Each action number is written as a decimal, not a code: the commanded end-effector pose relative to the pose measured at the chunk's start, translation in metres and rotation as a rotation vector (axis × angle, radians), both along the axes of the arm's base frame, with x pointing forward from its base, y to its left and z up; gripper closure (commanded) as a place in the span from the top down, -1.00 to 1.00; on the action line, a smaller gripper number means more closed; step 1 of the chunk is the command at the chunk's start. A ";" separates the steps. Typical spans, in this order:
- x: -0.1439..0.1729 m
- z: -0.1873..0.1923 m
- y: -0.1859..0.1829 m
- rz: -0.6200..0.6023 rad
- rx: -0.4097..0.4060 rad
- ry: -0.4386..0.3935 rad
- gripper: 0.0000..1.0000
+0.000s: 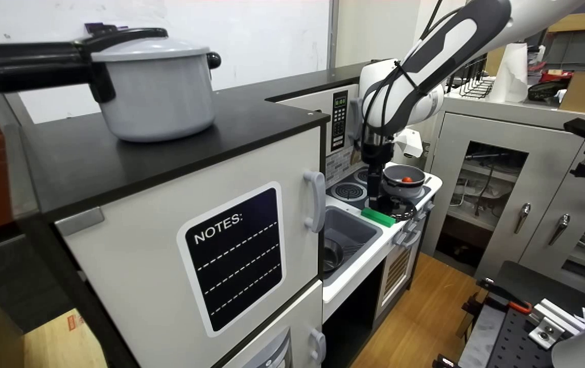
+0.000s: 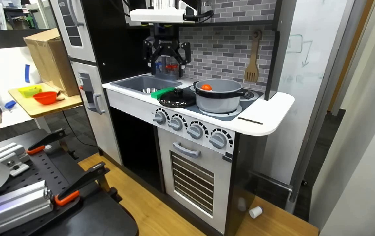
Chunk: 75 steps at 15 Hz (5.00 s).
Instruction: Pick up and put down the green block then put the salt cellar inside the pot and the green block in the sink
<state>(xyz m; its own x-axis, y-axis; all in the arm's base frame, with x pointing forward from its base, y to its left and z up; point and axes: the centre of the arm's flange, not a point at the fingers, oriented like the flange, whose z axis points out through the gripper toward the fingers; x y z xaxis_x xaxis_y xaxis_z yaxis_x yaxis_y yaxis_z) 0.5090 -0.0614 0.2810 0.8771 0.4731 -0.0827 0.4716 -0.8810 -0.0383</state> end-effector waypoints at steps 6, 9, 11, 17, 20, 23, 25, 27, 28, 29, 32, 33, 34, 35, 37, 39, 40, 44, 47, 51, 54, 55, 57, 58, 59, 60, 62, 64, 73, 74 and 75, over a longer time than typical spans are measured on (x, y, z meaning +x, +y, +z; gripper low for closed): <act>-0.022 0.000 0.002 0.001 0.036 0.006 1.00; -0.035 0.000 0.002 -0.005 0.035 0.014 1.00; -0.043 -0.002 0.002 -0.011 0.036 0.021 1.00; -0.046 -0.007 0.010 0.010 0.035 0.032 1.00; -0.041 -0.005 0.010 0.017 0.037 0.022 1.00; -0.038 -0.005 0.008 0.021 0.039 0.015 1.00; -0.036 -0.007 0.007 0.030 0.044 0.020 1.00; -0.033 -0.010 0.006 0.043 0.049 0.028 1.00; -0.031 -0.013 0.005 0.048 0.048 0.031 1.00; -0.027 -0.016 0.003 0.052 0.045 0.035 1.00; -0.020 -0.020 -0.002 0.059 0.041 0.040 1.00; -0.018 -0.022 -0.002 0.065 0.041 0.043 1.00; -0.017 -0.023 -0.002 0.070 0.042 0.045 1.00; -0.017 -0.023 -0.001 0.077 0.043 0.046 1.00; -0.016 -0.024 0.001 0.088 0.046 0.048 1.00; -0.015 -0.025 0.002 0.095 0.049 0.049 1.00; -0.015 -0.026 0.003 0.097 0.051 0.053 1.00; -0.010 -0.035 0.006 -0.016 0.003 0.068 1.00; -0.005 -0.039 0.009 -0.053 -0.003 0.071 1.00; 0.008 -0.047 0.015 -0.063 -0.012 0.079 1.00; 0.009 -0.048 0.014 -0.073 -0.018 0.090 1.00; 0.009 -0.048 0.013 -0.074 -0.018 0.089 1.00; 0.008 -0.047 0.012 -0.075 -0.018 0.087 1.00; 0.008 -0.046 0.012 -0.075 -0.018 0.085 1.00; 0.007 -0.045 0.011 -0.073 -0.015 0.082 1.00; 0.005 -0.044 0.011 -0.068 -0.008 0.079 1.00; -0.001 -0.039 0.010 -0.044 0.004 0.060 1.00; -0.007 -0.032 0.008 -0.022 -0.003 0.041 1.00; -0.029 -0.019 0.009 0.075 0.016 0.012 1.00; -0.030 -0.018 0.009 0.086 0.017 0.010 1.00; -0.032 -0.016 0.010 0.099 0.021 0.006 1.00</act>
<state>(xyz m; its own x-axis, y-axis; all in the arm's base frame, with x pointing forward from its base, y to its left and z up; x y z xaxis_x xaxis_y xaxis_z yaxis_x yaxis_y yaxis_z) 0.4818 -0.0519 0.2459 0.8455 0.5152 -0.1405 0.5075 -0.8571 -0.0889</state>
